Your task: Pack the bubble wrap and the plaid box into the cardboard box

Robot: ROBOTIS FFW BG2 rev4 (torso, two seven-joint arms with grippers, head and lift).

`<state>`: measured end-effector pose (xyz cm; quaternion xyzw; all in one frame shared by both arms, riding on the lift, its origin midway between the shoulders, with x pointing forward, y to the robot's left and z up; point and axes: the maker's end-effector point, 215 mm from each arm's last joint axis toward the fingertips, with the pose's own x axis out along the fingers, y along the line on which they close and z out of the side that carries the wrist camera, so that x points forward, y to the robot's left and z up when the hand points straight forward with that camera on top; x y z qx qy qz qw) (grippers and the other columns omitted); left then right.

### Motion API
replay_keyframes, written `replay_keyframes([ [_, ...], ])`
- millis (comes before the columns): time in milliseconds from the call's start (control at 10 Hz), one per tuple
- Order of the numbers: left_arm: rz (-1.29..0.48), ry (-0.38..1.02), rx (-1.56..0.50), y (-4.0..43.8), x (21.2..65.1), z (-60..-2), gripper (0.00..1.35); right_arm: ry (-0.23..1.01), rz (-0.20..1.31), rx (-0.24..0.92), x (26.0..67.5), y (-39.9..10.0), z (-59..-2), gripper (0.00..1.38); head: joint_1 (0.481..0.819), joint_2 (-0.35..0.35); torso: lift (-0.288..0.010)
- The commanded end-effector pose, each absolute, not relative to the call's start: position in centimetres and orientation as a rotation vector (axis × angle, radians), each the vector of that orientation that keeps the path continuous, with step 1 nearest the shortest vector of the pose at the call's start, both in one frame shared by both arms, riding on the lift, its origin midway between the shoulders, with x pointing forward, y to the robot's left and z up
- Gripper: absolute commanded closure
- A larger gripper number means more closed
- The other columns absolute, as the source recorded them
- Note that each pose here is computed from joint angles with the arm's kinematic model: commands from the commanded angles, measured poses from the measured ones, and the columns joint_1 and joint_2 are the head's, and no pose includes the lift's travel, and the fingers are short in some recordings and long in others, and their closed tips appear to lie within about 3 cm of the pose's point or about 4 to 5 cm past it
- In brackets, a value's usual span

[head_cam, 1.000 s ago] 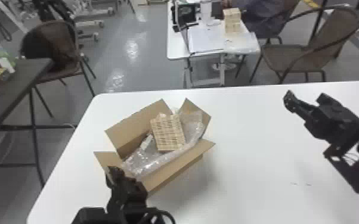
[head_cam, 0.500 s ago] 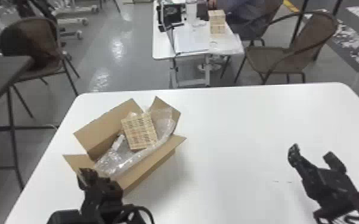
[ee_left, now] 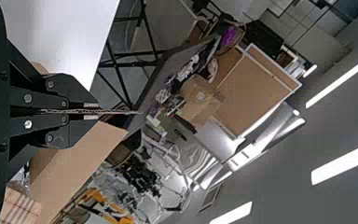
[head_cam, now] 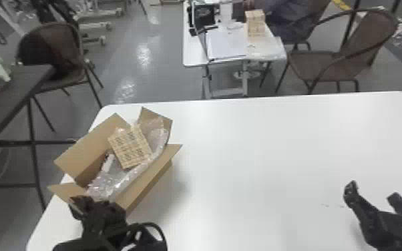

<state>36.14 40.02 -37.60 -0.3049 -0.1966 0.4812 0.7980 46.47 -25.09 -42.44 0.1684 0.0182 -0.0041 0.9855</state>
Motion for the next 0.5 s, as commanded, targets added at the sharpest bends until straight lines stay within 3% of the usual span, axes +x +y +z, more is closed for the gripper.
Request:
replay_keyframes([
  [0,1.112,-0.456,-0.642,42.1,34.2,-38.0,1.22,0.046,-0.009,0.339,46.3,-25.0,-42.9,0.25,0.695,0.194,-0.101],
  [400,1.205,-0.505,-0.659,41.8,32.4,-37.7,1.22,0.066,-0.009,0.337,46.0,-24.9,-43.8,0.25,0.695,0.259,-0.101],
])
